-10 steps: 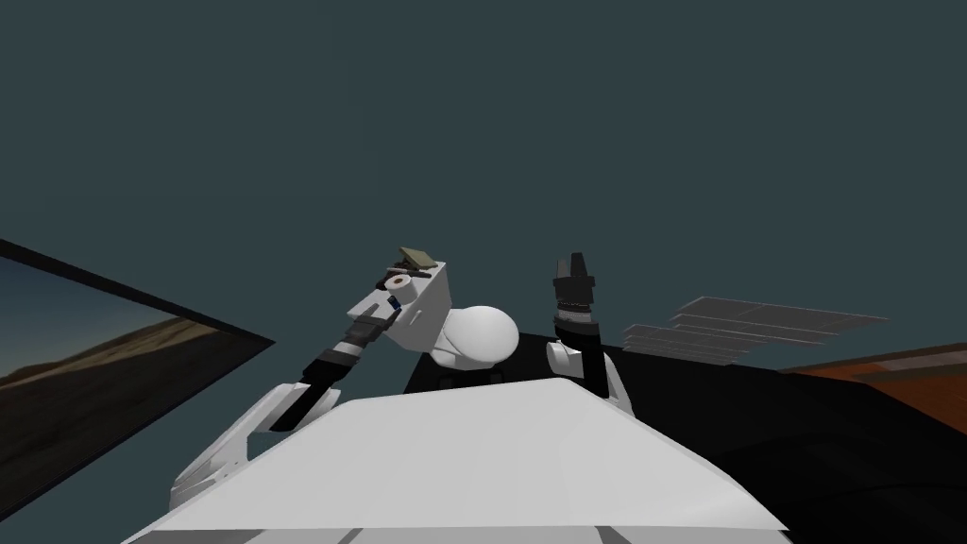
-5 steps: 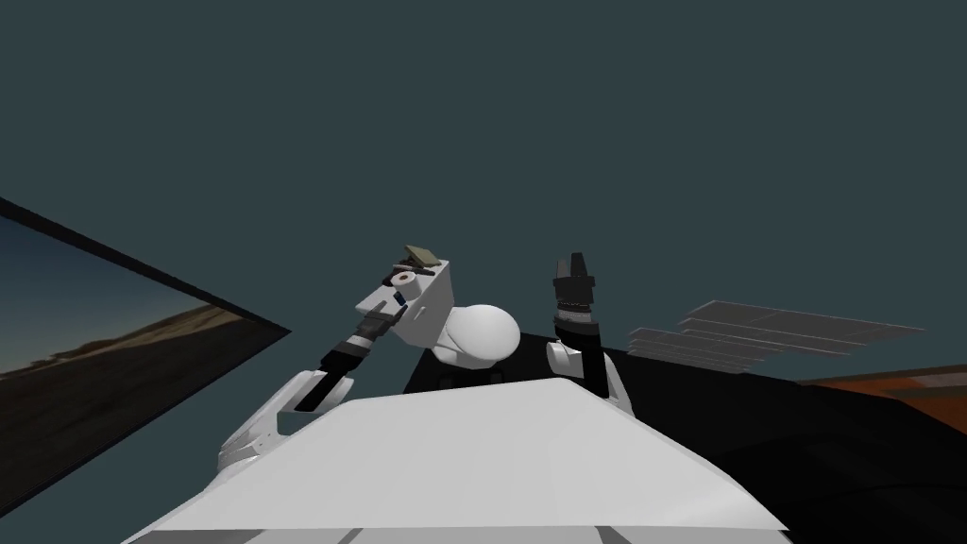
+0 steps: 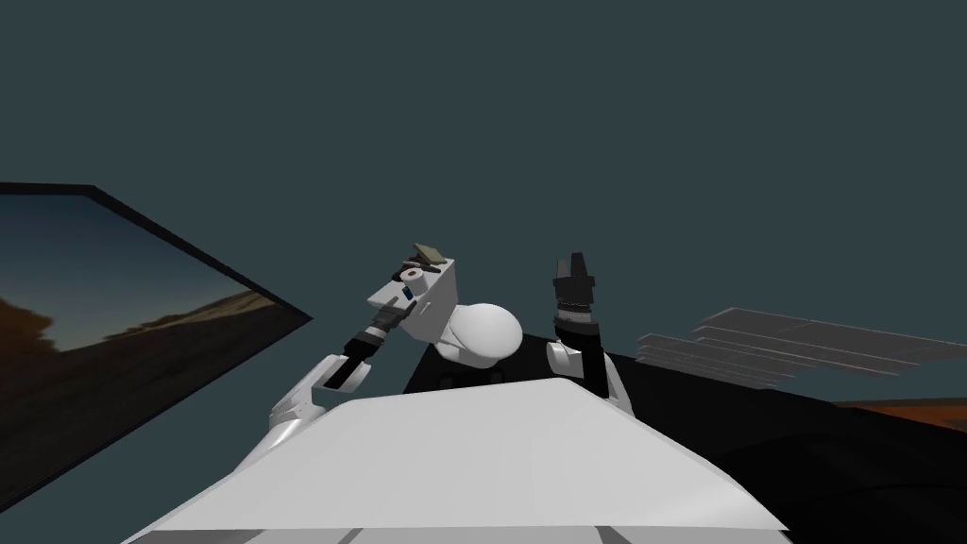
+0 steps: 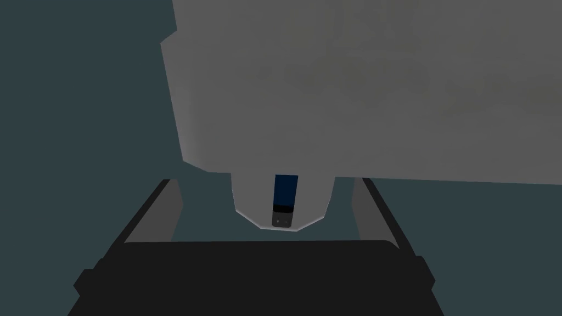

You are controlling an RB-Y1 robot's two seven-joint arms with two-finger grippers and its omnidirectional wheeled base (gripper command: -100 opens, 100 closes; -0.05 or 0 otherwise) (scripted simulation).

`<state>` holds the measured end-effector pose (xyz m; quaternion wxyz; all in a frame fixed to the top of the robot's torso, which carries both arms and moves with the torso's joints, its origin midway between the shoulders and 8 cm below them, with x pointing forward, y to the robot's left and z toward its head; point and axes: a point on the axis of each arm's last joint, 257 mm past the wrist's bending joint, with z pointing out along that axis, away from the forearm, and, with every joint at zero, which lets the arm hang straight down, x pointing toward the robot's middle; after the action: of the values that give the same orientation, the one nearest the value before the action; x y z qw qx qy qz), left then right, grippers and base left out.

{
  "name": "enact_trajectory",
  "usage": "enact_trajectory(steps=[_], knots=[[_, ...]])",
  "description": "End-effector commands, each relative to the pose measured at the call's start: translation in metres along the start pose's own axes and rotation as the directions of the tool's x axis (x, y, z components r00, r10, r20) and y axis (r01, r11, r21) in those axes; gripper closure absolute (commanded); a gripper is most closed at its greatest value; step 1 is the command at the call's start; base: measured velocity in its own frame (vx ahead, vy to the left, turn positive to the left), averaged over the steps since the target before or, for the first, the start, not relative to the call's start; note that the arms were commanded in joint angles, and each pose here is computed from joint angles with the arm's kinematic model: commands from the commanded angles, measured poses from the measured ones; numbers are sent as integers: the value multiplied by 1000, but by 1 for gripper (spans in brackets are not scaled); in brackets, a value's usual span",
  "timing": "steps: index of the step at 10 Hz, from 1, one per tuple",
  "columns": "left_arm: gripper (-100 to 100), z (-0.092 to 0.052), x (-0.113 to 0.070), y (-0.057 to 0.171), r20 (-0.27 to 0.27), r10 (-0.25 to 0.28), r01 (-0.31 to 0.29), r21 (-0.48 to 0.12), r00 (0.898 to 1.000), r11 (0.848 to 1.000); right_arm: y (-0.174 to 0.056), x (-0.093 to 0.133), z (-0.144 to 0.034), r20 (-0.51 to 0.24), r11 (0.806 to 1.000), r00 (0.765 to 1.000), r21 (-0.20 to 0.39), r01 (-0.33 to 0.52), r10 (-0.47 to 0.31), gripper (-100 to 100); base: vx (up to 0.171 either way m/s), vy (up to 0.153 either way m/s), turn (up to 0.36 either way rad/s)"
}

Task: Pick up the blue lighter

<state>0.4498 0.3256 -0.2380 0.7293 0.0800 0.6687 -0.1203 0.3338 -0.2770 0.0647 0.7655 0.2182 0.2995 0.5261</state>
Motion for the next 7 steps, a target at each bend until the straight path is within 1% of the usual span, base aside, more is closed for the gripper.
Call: enact_trajectory(steps=[1, 3, 4, 5, 6, 7], knots=[[-100, 14, 3, -4, 7, -7, 7, 18, 1000, 1000, 0, 0, 0, 0, 1000, 1000, 0, 0, 0, 0, -58, -3, 111], [-100, 26, 5, 3, 4, -9, 9, 11, 1000, 1000, 0, 0, 0, 0, 1000, 1000, 0, 0, 0, 0, -21, -2, -24], [-100, 25, 10, 6, -4, -11, 11, 5, 1000, 1000, 0, 0, 0, 0, 1000, 1000, 0, 0, 0, 0, 0, 0, 0], [-100, 40, 12, -13, 6, -23, 23, 48, 1000, 999, 0, 0, 0, 0, 1000, 1000, 0, 0, 0, 0, -40, 5, 205], [-100, 47, 9, -11, 12, -22, 21, 49, 1000, 999, 0, 0, 0, 0, 1000, 1000, 0, 0, 0, 0, -56, -3, 118], [-100, 57, 5, -10, 20, -19, 18, 51, 1000, 999, 0, 0, 0, 0, 1000, 1000, 0, 0, 0, 0, -37, -6, -21]])
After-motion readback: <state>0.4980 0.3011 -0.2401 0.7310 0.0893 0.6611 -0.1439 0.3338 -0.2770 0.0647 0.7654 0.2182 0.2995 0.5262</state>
